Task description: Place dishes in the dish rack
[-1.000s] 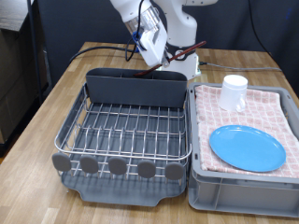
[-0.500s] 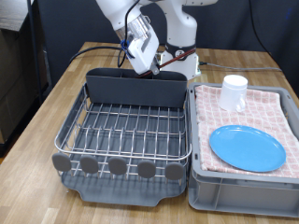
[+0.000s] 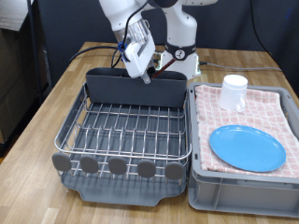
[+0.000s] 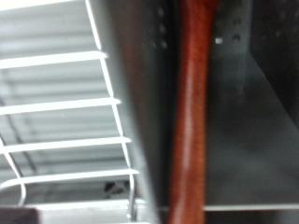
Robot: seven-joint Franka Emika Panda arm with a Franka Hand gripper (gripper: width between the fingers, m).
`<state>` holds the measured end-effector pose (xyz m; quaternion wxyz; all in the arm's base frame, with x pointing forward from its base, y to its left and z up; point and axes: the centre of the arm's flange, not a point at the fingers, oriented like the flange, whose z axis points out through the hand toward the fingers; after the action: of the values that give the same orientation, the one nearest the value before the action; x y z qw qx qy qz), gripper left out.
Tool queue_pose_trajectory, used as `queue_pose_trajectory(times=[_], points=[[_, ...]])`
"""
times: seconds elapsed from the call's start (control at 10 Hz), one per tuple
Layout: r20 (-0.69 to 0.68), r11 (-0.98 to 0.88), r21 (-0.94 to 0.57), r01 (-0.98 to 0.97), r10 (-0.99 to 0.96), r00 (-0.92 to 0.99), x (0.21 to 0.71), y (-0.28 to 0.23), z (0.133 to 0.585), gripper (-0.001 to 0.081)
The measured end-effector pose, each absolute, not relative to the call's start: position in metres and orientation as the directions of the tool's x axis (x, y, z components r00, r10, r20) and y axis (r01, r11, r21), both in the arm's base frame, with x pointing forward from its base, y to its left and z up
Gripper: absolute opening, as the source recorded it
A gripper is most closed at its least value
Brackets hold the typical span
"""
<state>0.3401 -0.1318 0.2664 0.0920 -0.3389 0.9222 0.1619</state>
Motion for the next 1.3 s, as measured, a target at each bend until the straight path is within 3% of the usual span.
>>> queue_pose_trajectory(times=[0.1,0.2,0.3,0.4,1.0,1.3], points=[[-0.242,0.732,0.212,-0.648,-0.603,-0.76,0.346,-0.128,0.269,0.0575],[-0.215,0.744,0.203,-0.637,-0.601,-0.77,0.349,-0.124,0.271,0.0732],[-0.196,0.751,0.203,-0.628,-0.598,-0.777,0.35,-0.12,0.272,0.0732],[-0.183,0.754,0.208,-0.624,-0.596,-0.782,0.351,-0.116,0.271,0.0791],[-0.18,0.752,0.194,-0.63,-0.604,-0.777,0.358,-0.096,0.288,0.0803],[-0.112,0.77,0.162,-0.617,-0.607,-0.787,0.36,-0.081,0.311,0.0803]])
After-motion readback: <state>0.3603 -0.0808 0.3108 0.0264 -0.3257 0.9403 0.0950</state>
